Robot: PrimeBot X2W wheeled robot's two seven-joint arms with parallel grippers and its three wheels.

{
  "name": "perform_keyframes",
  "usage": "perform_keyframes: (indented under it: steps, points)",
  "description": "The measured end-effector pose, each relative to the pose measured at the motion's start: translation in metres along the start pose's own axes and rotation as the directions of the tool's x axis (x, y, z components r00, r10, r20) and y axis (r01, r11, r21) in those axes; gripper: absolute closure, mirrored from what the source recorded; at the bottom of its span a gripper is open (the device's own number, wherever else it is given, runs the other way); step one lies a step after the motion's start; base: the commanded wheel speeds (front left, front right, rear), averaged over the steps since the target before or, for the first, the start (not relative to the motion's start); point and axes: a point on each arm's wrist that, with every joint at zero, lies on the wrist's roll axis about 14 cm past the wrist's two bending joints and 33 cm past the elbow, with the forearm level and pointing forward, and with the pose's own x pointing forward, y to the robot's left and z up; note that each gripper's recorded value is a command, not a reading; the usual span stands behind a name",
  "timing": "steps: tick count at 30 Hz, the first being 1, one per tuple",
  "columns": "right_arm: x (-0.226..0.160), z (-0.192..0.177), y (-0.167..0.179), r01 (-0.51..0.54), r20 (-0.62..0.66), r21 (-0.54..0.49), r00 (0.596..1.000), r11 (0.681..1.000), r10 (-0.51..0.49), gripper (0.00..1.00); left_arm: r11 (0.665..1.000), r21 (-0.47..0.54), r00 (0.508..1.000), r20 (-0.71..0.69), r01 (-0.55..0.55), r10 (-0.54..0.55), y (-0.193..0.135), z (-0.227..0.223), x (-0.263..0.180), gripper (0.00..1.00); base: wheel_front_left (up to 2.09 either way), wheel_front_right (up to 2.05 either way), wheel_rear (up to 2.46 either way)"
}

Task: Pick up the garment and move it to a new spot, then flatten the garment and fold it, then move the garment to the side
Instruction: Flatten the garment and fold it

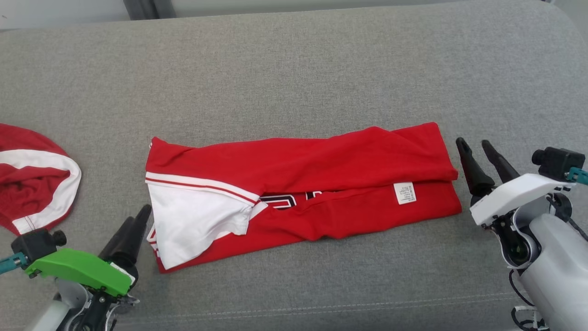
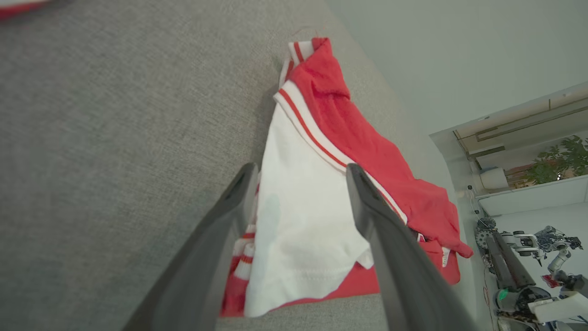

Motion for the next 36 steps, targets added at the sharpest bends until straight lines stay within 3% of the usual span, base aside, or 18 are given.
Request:
perform_keyframes:
  steps: [5, 10, 19, 22, 27, 30, 36]
  points:
    - [0.002, 0.025, -0.002, 0.006, 0.079, 0.019, 0.997, 1.0, -0.008, 0.0, 0.988, 0.147, 0.995, 0.08, 0.052, -0.064, -0.017, 0.024, 0.003, 0.0, 0.0, 0.0, 0.0]
    - [0.002, 0.054, 0.005, -0.013, 0.169, -0.001, 0.985, 1.0, 0.013, 0.0, 0.946, 0.305, 0.985, 0.099, 0.108, -0.144, -0.036, 0.029, 0.003, 0.0, 0.0, 0.0, 0.0]
    - [-0.008, 0.081, 0.038, -0.085, 0.278, -0.017, 0.957, 0.996, 0.086, 0.0, 0.898, 0.423, 0.977, 0.11, 0.122, -0.185, -0.046, 0.031, 0.003, 0.0, 0.0, 0.0, 0.0]
    - [-0.017, 0.082, 0.037, -0.075, 0.292, -0.027, 0.953, 0.997, 0.079, 0.0, 0.867, 0.486, 0.974, 0.12, 0.111, -0.192, -0.05, 0.035, 0.003, 0.0, 0.0, 0.0, 0.0]
    - [-0.03, 0.086, 0.023, -0.001, 0.319, -0.059, 0.947, 0.998, 0.02, 0.0, 0.854, 0.517, 0.949, 0.231, 0.065, -0.212, -0.065, 0.062, 0.003, 0.0, 0.0, 0.0, 0.0]
    - [-0.038, 0.083, 0.029, 0.016, 0.332, -0.067, 0.943, 0.998, 0.007, 0.0, 0.792, 0.608, 0.936, 0.251, 0.048, -0.249, -0.078, 0.067, 0.001, 0.0, 0.0, 0.0, 0.0]
    - [-0.05, 0.081, 0.04, 0.016, 0.348, -0.108, 0.937, 0.994, 0.023, 0.0, 0.788, 0.615, 0.92, 0.296, 0.022, -0.257, -0.084, 0.065, -0.005, 0.0, 0.0, 0.0, 0.0]
